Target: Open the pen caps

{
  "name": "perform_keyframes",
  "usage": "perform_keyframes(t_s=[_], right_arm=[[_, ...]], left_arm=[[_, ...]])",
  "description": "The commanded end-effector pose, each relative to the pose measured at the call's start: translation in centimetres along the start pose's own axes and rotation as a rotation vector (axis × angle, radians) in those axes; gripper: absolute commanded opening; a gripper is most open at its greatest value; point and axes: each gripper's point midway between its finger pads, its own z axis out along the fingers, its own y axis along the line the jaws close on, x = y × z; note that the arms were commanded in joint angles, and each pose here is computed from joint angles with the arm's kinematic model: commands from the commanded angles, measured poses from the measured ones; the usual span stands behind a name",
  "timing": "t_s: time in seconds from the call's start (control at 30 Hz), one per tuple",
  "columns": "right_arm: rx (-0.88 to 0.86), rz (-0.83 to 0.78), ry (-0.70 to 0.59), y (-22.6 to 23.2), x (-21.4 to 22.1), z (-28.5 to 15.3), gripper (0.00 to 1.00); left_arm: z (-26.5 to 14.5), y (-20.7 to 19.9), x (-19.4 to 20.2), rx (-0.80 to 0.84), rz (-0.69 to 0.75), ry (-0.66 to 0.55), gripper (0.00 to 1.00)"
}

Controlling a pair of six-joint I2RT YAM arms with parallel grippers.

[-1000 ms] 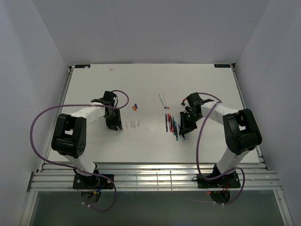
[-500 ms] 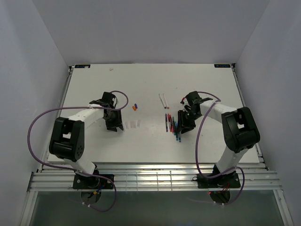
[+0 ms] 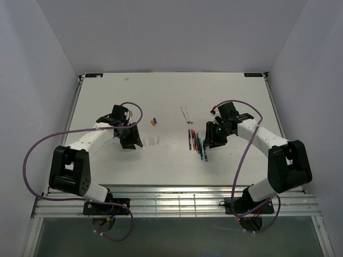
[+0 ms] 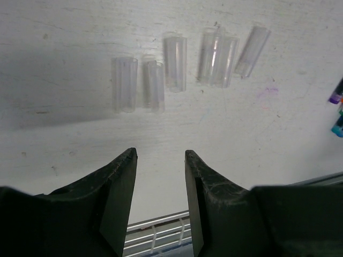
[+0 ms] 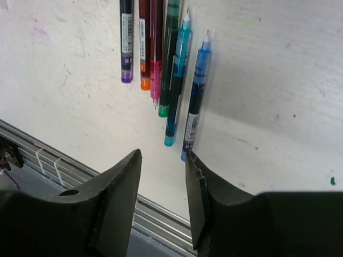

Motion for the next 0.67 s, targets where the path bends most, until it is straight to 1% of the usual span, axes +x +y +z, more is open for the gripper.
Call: perform_keyframes(t_s=[0.0, 0.13, 0.2, 0.23, 0.33, 0.37, 0.43, 0.5, 0.53, 0.63], right_arm=[[0.022, 0.021, -0.016, -0.2, 1.1, -1.5, 0.45], [0.023, 0.024, -0.07, 0.0, 2.4, -3.4, 0.49], [0.018, 0.036, -0.067, -0.1, 3.5, -3.7, 0.55], [0.011, 0.031, -0.093, 0.1, 3.6, -4.3, 0.59], [0.0, 0.037, -0.114, 0.1, 4.7, -4.8, 0.66], [-0.013, 0.034, -0.117, 0.3, 5.0, -4.9, 0.75], [-0.021, 0.052, -0.124, 0.2, 5.9, -5.0, 0.8], [-0.043, 0.056, -0.137, 0.4, 6.8, -5.2, 0.84], [-0.054, 0.053, -0.149, 0.5, 6.9, -5.3, 0.89], [-0.122, 0.037, -0.188, 1.3, 7.9, -5.7, 0.9]], left_arm=[[-1.7, -2.2, -0.4, 0.103, -0.051, -0.032, 0.52], [-2.7, -3.3, -0.1, 0.153, -0.076, -0.037, 0.52], [-3.3, -3.7, 0.1, 0.174, -0.086, -0.05, 0.52], [-3.2, -3.7, 0.4, 0.18, -0.108, -0.048, 0.53], [-3.9, -4.4, 1.2, 0.226, -0.133, -0.043, 0.53], [-3.8, -4.4, 1.8, 0.237, -0.143, -0.027, 0.53], [-4.4, -4.7, 2.3, 0.26, -0.16, -0.031, 0.54], [-4.6, -4.7, 3.1, 0.279, -0.167, -0.023, 0.55], [-4.8, -4.8, 3.4, 0.288, -0.17, -0.024, 0.56], [-5.5, -5.3, 4.2, 0.342, -0.171, -0.034, 0.57]])
